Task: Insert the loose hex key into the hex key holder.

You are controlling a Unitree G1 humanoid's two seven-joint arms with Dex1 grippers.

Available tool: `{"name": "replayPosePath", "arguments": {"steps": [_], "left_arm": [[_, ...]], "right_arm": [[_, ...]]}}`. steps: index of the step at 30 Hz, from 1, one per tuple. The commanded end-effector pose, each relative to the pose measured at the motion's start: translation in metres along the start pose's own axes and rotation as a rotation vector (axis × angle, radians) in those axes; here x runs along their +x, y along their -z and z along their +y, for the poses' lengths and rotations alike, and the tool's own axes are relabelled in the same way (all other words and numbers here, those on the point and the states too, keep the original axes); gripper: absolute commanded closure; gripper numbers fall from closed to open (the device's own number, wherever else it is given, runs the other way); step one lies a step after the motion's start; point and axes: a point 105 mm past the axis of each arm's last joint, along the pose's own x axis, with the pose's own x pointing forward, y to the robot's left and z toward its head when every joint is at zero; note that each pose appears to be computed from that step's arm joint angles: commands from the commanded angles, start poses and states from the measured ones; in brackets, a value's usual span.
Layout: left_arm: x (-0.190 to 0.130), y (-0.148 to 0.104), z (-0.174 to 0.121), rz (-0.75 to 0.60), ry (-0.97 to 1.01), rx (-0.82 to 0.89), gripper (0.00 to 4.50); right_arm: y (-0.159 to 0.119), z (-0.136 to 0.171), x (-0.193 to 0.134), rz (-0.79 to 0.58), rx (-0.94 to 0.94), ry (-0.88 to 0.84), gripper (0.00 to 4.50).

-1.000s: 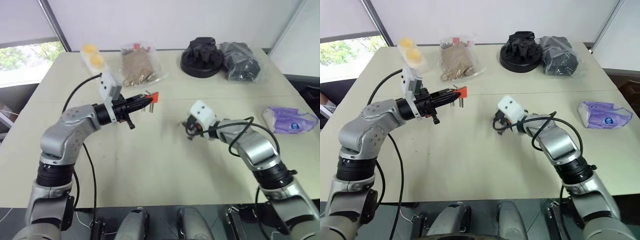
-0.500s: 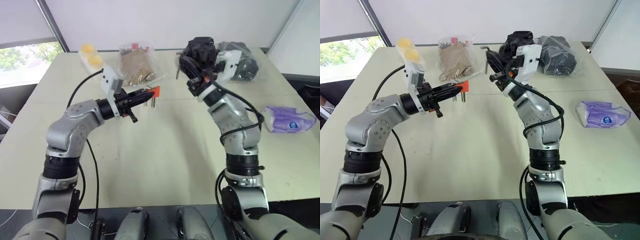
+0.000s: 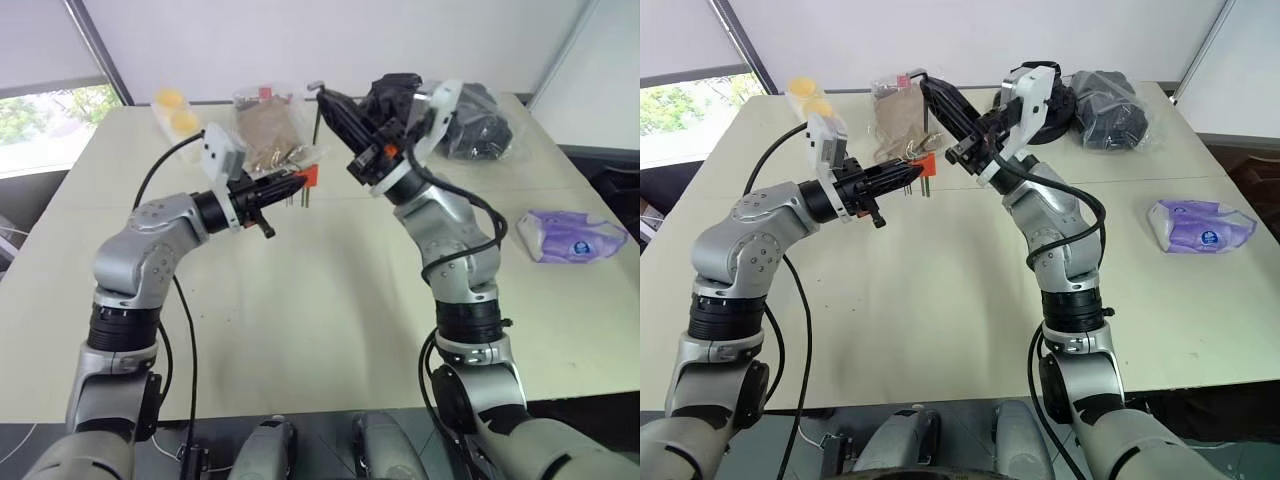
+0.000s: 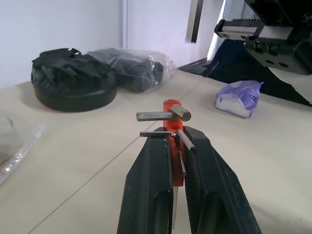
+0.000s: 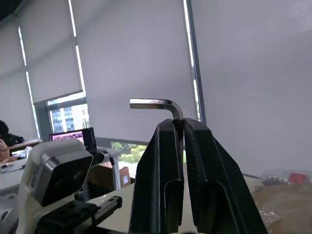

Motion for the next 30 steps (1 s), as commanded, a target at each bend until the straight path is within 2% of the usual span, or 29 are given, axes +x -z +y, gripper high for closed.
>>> {"name": "replayPosePath", "arguments": {"steps": [1,14,30], "left_arm": [[0.001,-0.021,-0.004,-0.061,0.008,0.053,4.50],[0.000,-0.023,-0.009,-0.062,0.010,0.070,4.50],[0.001,-0.023,-0.009,-0.066,0.005,0.065,4.50]], "right_arm": [[-0.001,0.005,-0.001,-0.005,-0.031,-0.028,4.48],[0.013,-0.004,-0.005,0.034,-0.073,0.007,4.48],[0.007,-0.003,-0.003,0.037,-0.092,-0.009,4.48]]}}
